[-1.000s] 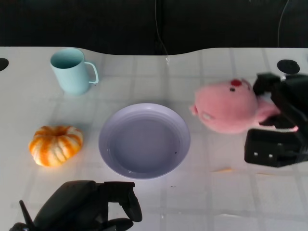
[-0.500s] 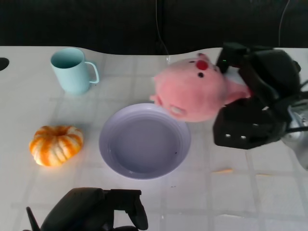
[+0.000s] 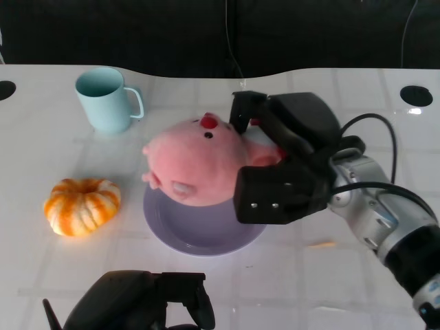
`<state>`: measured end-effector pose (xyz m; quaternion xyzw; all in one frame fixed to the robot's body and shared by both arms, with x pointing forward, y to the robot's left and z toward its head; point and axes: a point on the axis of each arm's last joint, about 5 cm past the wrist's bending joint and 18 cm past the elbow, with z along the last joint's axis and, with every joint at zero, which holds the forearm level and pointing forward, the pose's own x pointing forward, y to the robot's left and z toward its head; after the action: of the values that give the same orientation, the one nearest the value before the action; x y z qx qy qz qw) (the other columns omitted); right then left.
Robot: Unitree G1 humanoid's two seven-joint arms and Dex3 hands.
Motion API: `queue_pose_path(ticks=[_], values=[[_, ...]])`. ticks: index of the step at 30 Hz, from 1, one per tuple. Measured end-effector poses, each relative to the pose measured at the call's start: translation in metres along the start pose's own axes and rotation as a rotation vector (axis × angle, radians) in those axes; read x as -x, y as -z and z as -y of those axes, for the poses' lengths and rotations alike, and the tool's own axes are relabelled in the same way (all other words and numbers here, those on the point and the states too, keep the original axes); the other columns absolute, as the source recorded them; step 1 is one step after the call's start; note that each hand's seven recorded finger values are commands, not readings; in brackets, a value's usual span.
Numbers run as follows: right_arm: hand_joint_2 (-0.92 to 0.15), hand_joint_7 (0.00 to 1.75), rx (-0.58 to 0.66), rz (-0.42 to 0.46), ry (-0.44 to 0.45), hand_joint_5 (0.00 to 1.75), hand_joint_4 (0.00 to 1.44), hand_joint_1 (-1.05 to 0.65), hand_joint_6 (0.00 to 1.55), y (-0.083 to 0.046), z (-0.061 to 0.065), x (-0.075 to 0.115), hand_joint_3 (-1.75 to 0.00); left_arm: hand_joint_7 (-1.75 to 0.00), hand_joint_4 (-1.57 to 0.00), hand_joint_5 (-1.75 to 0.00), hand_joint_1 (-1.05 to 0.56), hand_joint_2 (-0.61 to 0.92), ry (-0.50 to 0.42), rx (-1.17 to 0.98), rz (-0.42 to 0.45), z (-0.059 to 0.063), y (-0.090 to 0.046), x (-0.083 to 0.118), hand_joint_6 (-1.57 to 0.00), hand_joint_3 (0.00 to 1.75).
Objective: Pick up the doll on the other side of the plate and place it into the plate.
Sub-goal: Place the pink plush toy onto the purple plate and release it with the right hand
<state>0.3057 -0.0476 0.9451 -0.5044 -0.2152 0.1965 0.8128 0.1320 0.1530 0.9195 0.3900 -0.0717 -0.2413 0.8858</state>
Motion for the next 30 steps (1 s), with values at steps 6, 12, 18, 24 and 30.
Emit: queue_pose_path(ticks=[6, 12, 18, 24, 30], values=[[-0.81, 0.29, -0.057, -0.007, -0.099, 1.05, 0.77, -0.28, 0.89, -0.001, -0.002, -0.003, -0.22, -1.06, -0.66, -1.52, -0.29, 0.92, 0.006, 0.005, -0.004, 0.002, -0.001, 0.002, -0.71, 0.32], [-0.92, 0.0, -0.025, -0.002, -0.274, 0.23, 0.35, -0.63, 0.35, 0.001, 0.005, -0.001, -0.04, -1.04, -0.68, -1.49, -0.28, 0.92, 0.004, 0.003, -0.005, 0.002, -0.003, 0.003, -0.74, 0.31], [-0.92, 0.0, -0.009, 0.002, -0.386, 0.11, 0.17, -0.78, 0.16, -0.001, 0.024, 0.0, -0.09, -1.02, -0.68, -1.48, -0.27, 0.92, 0.006, -0.009, -0.007, 0.002, -0.003, 0.003, -0.74, 0.31], [-0.92, 0.01, 0.007, 0.009, -0.416, 0.12, 0.18, -0.8, 0.18, -0.001, 0.037, 0.007, -0.1, -1.02, -0.67, -1.49, -0.27, 0.92, 0.007, -0.008, -0.007, 0.002, -0.004, 0.003, -0.74, 0.32], [-0.92, 0.02, 0.001, 0.042, -0.359, 0.16, 0.25, -0.76, 0.21, 0.002, 0.057, 0.027, -0.14, -1.03, -0.66, -1.5, -0.29, 0.92, 0.005, -0.007, -0.002, 0.002, -0.004, 0.001, -0.73, 0.34]])
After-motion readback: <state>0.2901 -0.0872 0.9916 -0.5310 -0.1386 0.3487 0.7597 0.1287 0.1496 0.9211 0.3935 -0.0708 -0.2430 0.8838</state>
